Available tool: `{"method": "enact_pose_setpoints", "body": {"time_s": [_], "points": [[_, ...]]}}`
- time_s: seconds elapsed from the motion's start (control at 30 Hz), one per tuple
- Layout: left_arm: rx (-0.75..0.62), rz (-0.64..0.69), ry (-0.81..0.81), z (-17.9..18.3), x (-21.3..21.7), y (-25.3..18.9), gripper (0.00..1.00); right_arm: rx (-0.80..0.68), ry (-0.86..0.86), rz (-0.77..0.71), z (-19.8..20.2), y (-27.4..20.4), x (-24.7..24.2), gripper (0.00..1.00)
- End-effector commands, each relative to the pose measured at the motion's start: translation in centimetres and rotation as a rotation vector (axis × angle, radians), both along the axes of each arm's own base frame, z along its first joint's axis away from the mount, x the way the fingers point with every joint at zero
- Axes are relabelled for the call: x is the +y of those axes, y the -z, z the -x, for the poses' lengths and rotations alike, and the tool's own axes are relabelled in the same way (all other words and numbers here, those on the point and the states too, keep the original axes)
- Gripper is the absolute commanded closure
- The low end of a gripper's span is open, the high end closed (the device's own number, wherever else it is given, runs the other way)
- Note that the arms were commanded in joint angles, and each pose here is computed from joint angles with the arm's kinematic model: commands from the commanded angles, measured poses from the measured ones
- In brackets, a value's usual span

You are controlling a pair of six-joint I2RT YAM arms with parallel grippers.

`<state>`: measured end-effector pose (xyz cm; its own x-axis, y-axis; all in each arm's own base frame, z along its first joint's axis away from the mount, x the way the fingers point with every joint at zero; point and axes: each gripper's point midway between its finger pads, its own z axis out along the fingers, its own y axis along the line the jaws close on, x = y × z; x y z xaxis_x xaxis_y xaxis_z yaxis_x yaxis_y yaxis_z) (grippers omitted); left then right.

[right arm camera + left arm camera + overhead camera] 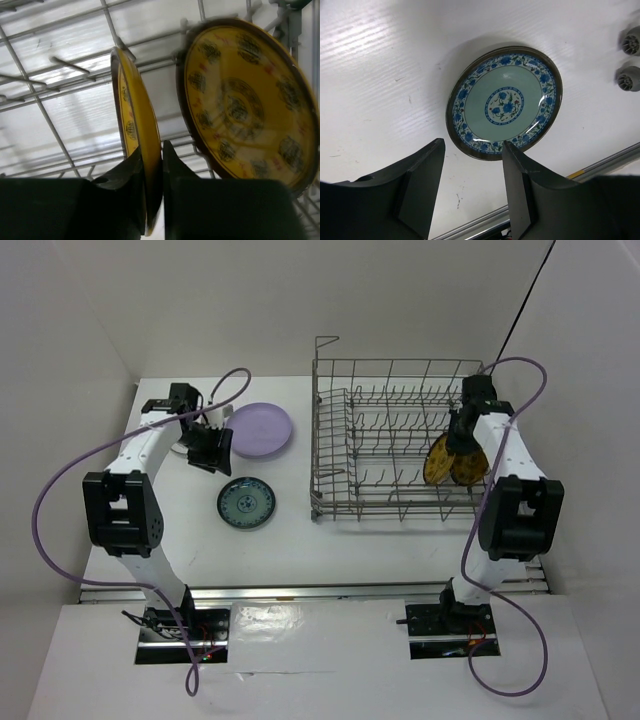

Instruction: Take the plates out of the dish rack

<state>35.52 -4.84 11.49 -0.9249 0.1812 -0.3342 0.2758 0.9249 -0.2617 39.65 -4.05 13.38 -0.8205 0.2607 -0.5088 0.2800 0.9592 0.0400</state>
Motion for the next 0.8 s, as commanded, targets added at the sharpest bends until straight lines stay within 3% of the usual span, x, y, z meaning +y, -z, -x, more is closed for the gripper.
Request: {"method": "enact_pose_setpoints", "body": {"time_s": [0.0,0.33,0.5,0.67,0.77], "points": [[-0.09,0.022,-0.002,-0.7,-0.3,-3.6,0.37,-0.138,0.035,-0.008,-1.8,-3.1,-0.3,0.98],[-0.113,0.078,0.018,-0.9,-1.3,-5.9,0.37,-0.418,0.07,0.138,-2.1,-16.9,-2.5,1.0],[-0.154,0.086,0.023,-1.2,-1.4,-7.0,0.37,-0.635,0.071,0.199,-2.0,-25.7,-1.5,1.0],[-0.234,0.131,0.028,-1.7,-2.2,-9.6,0.37,-0.858,-0.182,0.079,-2.3,-31.2,7.5,1.0],[-0.33,0.177,0.058,-1.7,-3.0,-12.7,0.36,-0.883,-0.392,-0.046,-3.1,-30.9,14.4,1.0]]}}
